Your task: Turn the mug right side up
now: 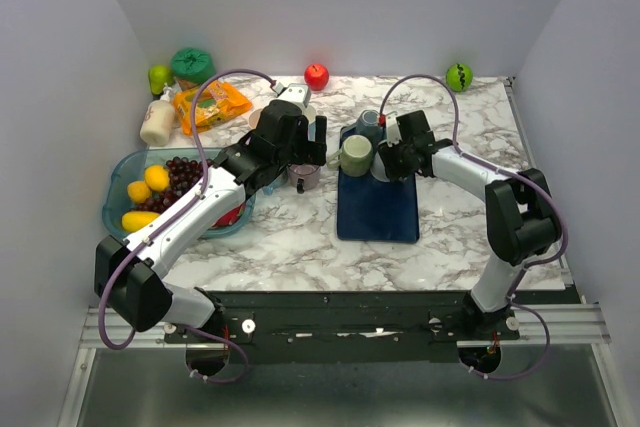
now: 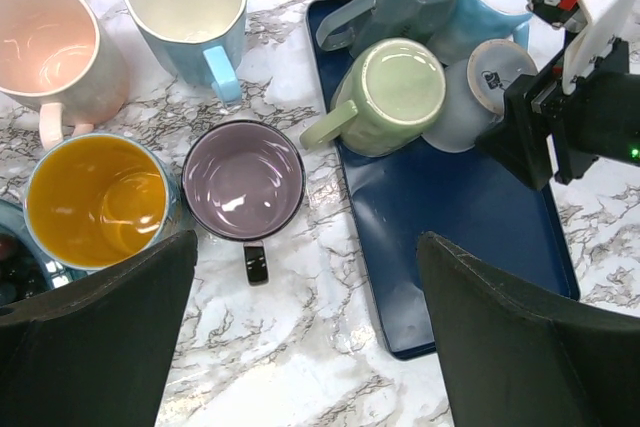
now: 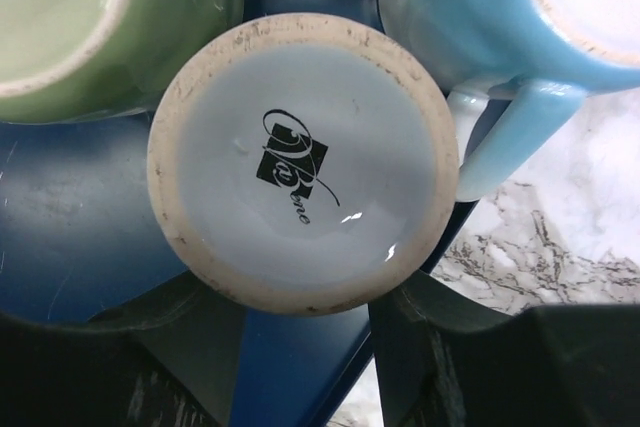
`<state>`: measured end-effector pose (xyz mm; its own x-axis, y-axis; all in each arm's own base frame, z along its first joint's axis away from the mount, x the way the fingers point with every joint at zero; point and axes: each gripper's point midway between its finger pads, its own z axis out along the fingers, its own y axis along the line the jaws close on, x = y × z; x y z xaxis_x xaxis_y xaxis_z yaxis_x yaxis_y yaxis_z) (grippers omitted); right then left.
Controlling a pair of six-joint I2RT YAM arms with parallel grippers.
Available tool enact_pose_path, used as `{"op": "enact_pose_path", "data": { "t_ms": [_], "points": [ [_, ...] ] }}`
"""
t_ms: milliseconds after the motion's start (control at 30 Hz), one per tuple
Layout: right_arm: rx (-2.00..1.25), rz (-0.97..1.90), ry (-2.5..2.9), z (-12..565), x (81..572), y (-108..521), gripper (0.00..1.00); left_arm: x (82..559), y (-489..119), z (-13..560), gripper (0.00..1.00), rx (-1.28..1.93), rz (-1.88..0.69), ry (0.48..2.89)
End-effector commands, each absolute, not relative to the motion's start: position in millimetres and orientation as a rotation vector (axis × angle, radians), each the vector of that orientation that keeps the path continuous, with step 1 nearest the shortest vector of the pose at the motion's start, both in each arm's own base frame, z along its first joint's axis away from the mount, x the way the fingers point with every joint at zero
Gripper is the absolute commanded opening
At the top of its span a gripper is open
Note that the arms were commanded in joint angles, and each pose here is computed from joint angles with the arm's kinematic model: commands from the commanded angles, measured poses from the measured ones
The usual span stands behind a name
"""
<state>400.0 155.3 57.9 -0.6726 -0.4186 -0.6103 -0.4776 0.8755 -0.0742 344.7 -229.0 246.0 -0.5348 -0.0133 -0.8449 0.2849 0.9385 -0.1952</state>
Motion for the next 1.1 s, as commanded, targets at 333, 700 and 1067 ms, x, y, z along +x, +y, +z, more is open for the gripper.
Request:
{"op": "enact_pose_path", "data": {
  "t_ms": [333, 700, 1067],
  "points": [
    [-0.598, 0.072, 2.443, 53, 398, 150, 0.24, 339, -228, 265, 0.99, 0.164, -0.442, 2.056],
    [-0.553, 0.062, 2.413, 64, 402, 149, 0.29, 337, -230, 265, 0.99, 0.165, -0.461, 2.055],
    [-0.521, 0.066, 2.388, 71, 408, 151, 0.45, 336, -230, 264, 0.99, 0.156, -0.471, 2.057]
  ]
}}
